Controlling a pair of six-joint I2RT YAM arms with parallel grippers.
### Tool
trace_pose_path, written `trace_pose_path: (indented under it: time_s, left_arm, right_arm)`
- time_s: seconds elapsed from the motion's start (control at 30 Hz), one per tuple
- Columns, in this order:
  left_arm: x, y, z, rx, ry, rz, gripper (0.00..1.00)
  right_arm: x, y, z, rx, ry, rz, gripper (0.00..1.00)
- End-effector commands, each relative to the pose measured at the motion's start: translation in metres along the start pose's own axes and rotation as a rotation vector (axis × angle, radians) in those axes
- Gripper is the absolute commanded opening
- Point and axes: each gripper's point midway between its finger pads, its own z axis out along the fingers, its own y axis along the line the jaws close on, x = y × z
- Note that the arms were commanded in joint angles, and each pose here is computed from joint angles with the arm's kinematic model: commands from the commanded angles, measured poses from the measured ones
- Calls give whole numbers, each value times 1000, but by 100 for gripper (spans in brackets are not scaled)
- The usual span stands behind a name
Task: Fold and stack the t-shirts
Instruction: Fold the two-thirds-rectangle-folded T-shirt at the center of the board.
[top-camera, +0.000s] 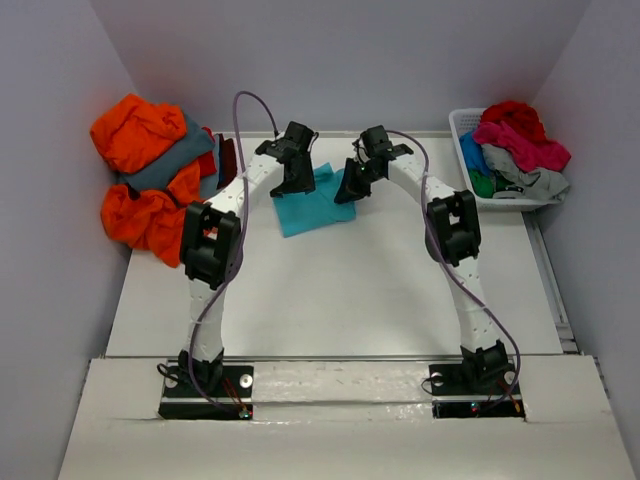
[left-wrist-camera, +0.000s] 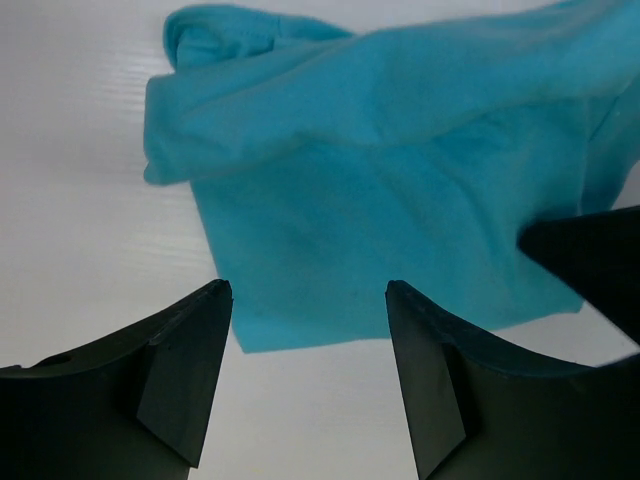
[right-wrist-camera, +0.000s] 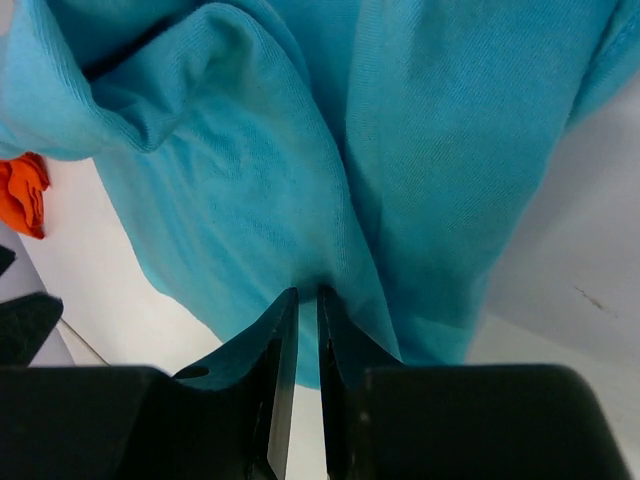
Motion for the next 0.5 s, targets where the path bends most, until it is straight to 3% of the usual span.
trace_pose_path:
  time_s: [0.0,0.2,0.47]
  left_arm:
    - [-16,-15,18,1,-21,4,75]
    - [-26,-26,52,-5,7,11,75]
    - [-39,-11,78,5,-10,-47,75]
  right_arm:
    - [-8,25,-7,-69,-20,-28,20]
    - [8,14,-9,-43,10,-37,20]
    - [29,3,-7,-34,54,-11,20]
